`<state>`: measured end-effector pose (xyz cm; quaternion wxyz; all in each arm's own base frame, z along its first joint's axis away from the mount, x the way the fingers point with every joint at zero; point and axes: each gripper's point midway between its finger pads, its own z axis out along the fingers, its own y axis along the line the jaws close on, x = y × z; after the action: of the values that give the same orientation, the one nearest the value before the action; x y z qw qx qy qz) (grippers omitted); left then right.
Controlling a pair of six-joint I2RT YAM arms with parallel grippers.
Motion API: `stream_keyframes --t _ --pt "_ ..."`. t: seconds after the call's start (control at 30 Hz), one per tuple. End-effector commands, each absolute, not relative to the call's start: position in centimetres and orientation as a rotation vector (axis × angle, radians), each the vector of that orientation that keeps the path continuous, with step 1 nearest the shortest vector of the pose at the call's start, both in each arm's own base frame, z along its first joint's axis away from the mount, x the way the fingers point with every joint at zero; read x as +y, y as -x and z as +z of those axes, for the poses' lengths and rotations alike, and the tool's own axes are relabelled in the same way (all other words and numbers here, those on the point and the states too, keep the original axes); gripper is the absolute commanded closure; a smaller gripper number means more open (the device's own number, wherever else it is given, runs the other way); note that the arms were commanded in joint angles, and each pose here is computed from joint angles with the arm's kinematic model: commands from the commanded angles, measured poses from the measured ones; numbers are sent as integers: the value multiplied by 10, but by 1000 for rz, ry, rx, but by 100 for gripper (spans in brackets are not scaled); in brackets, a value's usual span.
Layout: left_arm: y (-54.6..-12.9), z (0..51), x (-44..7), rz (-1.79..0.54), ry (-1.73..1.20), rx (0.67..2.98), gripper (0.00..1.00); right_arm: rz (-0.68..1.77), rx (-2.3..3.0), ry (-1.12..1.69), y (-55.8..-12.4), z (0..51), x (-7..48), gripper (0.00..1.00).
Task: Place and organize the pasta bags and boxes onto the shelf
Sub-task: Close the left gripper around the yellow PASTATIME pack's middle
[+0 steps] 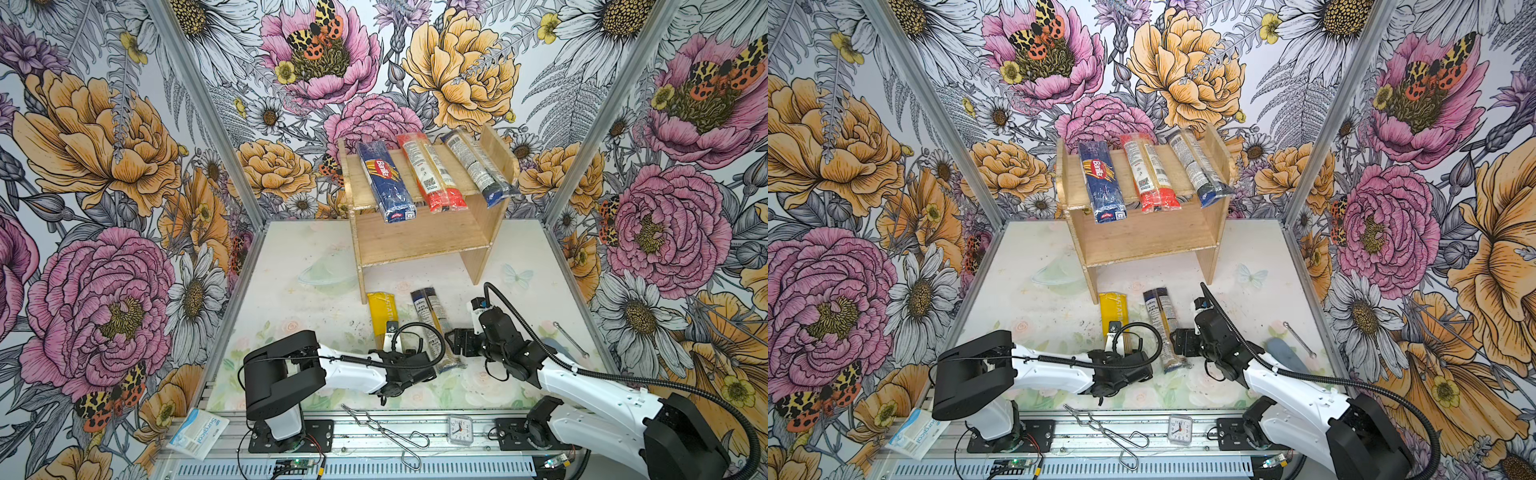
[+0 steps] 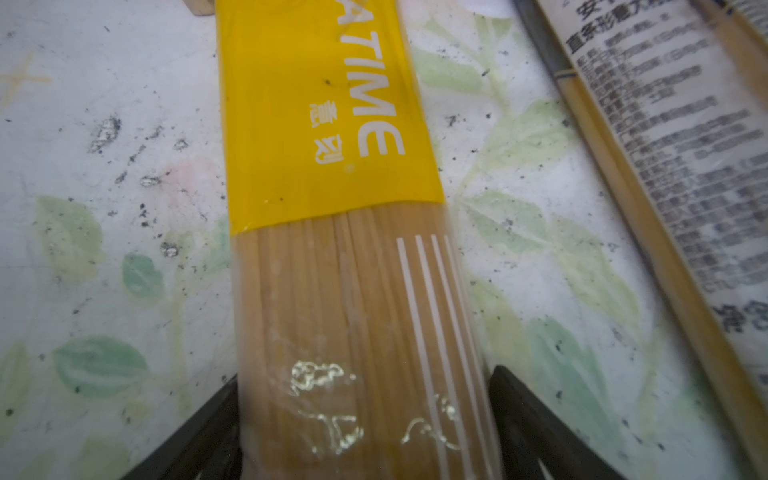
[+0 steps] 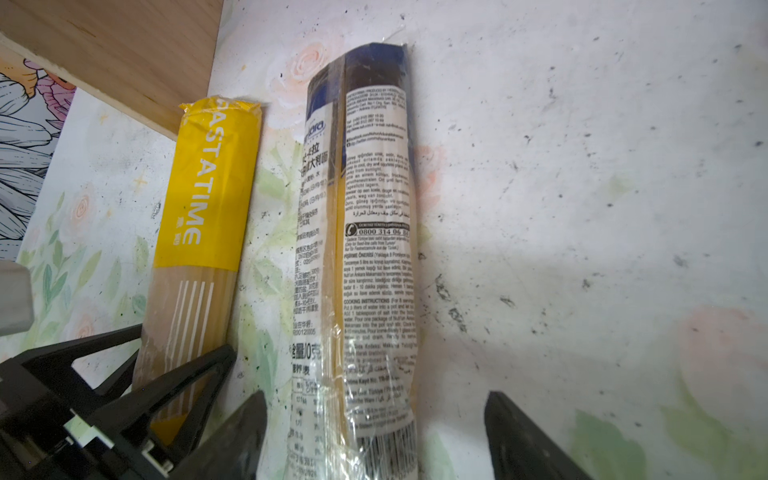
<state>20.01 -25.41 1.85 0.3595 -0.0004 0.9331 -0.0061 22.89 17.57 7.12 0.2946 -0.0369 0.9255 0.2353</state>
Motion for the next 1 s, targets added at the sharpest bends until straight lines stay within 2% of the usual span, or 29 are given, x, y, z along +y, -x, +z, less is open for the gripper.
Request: stream_keyframes --t 0.0,0.1,0.17,0.3,0.57,0.97 --pt "-167 -21 -229 78 -70 2590 16 628 2439 88 -236 79 180 17" --pt "-167 -21 -229 78 -77 2588 24 639 2437 76 -236 81 181 18" --pt "-166 -21 -231 66 -92 2584 34 644 2430 59 -236 83 180 18" --pt "-165 -20 -233 38 -105 2571 37 639 2428 30 -237 83 178 18" --pt "-168 -18 -238 7 -129 2541 55 631 2459 -3 -244 80 182 20" --pt "-168 -22 -238 0 -135 2547 73 610 2455 -34 -244 78 178 20"
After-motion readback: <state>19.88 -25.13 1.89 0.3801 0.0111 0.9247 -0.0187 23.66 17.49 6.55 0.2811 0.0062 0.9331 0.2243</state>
